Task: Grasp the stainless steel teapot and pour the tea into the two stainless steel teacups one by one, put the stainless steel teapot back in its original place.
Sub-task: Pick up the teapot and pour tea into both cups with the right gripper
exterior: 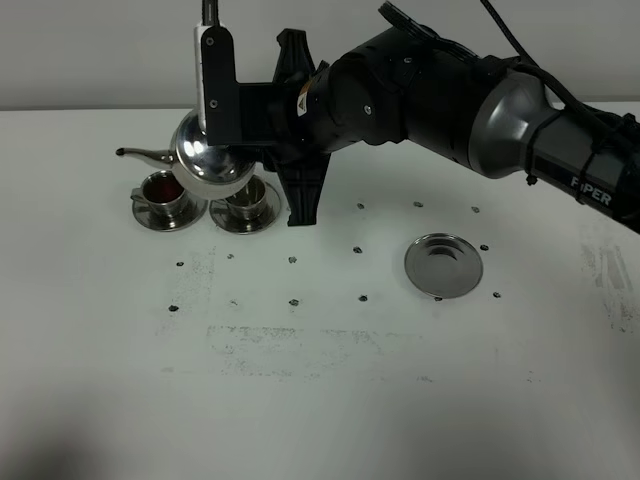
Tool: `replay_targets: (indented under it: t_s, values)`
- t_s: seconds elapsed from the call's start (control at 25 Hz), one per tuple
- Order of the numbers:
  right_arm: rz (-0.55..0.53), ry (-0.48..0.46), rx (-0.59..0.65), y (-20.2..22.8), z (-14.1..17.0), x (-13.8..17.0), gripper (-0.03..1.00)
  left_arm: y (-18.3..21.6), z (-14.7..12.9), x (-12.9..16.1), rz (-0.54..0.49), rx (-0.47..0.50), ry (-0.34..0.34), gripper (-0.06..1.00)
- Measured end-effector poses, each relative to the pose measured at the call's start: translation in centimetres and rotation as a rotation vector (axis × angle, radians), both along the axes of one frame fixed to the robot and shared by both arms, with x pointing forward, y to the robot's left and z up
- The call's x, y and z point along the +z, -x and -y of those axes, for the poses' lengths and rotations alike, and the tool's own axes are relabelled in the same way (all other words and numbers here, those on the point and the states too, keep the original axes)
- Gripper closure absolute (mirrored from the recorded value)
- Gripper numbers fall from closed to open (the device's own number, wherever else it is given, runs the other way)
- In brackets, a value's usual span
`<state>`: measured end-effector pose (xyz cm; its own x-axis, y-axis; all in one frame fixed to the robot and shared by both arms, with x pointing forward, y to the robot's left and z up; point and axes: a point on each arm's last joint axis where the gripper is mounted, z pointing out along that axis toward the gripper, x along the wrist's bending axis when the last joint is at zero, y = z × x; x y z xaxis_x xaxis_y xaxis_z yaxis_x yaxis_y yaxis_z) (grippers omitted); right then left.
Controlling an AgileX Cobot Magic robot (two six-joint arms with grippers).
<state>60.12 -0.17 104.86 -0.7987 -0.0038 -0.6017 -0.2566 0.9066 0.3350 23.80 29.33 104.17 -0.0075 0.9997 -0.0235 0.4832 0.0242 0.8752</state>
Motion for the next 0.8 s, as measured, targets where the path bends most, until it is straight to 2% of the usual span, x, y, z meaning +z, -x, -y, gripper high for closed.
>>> replay_targets:
  t_s: [0.36, 0.6, 0.8]
  values:
    - [-0.315, -0.116, -0.196, 4.0, -1.2, 0.9, 0.79, 0.0, 0.0, 0.0, 0.000, 0.000, 0.000, 0.89]
    - [-0.428, -0.185, -0.300, 4.6, -1.5, 0.8, 0.79, 0.0, 0.0, 0.0, 0.001, 0.000, 0.000, 0.89]
    - [-0.504, -0.200, -0.375, 5.2, -2.9, -0.9, 0.79, 0.0, 0.0, 0.0, 0.001, 0.000, 0.000, 0.89]
